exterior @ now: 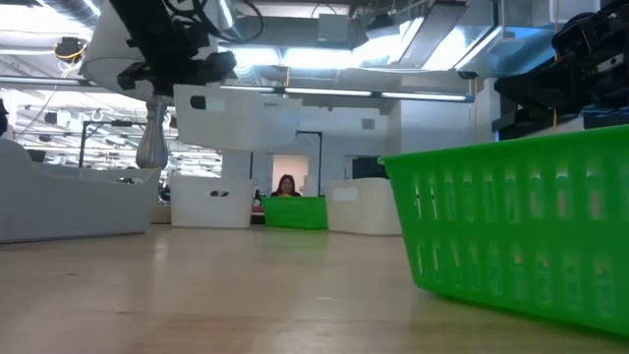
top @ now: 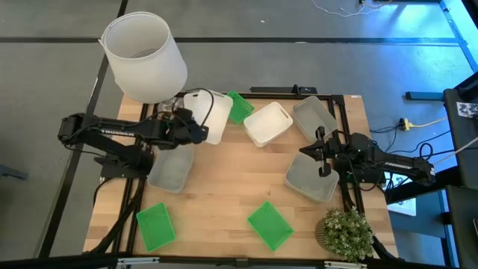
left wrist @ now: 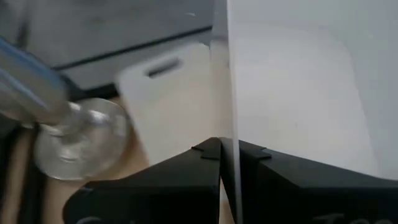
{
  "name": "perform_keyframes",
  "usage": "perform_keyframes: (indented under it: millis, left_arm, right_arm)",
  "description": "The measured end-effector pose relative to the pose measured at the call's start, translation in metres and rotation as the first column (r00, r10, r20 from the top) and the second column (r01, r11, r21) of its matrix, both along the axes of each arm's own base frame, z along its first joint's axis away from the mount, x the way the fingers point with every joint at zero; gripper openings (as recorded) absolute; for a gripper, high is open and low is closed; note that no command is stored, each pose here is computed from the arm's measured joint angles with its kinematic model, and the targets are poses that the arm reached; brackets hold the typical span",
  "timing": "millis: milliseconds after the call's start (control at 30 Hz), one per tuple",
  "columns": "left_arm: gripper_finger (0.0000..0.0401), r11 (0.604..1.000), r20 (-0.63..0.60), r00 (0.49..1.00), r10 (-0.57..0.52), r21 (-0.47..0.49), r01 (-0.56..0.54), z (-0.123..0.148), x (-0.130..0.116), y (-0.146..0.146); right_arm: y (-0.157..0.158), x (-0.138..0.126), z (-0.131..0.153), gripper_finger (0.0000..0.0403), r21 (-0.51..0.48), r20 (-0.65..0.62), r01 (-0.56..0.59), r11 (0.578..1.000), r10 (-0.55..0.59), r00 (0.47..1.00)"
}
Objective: Stack baskets by color
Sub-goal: Stack the bottom white bin on the left white bin
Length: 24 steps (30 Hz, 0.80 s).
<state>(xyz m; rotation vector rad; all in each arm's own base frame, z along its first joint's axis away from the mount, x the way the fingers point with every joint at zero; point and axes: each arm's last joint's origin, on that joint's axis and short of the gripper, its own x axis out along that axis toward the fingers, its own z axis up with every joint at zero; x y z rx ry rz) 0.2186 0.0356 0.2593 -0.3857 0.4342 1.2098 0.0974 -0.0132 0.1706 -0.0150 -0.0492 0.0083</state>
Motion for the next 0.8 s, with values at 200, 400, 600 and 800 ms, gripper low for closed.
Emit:
perform_keyframes:
  millis: [200, 400, 600, 800]
  left_arm:
    - [0.0000, 0.994, -0.046, 0.995, 0.091, 0.070, -0.087, 0.001, -0.004, 0.019]
    - [0.0000, 0.986, -0.108, 0.983, 0.151, 0.094, -0.141, -0.002, -0.006, 0.036]
    - [0.0000, 0.983, -0.180, 0.967, 0.182, 0.068, -0.172, -0.014, -0.003, 0.052]
    - [0.0000, 0.981, -0.267, 0.944, 0.195, 0.067, -0.184, -0.032, 0.006, 0.060]
  right_arm:
    - [0.000, 0.000, 0.000, 0.0013, 0.000, 0.000, 0.000, 1.000, 0.000, 1.000]
    - [0.000, 0.000, 0.000, 0.0013, 0.000, 0.000, 0.000, 1.000, 0.000, 1.000]
    - [0.000, 0.000, 0.000, 0.0013, 0.000, 0.000, 0.000, 1.000, 0.000, 1.000]
    - [0.000, 0.000, 0.000, 0.0013, 0.000, 0.000, 0.000, 1.000, 0.000, 1.000]
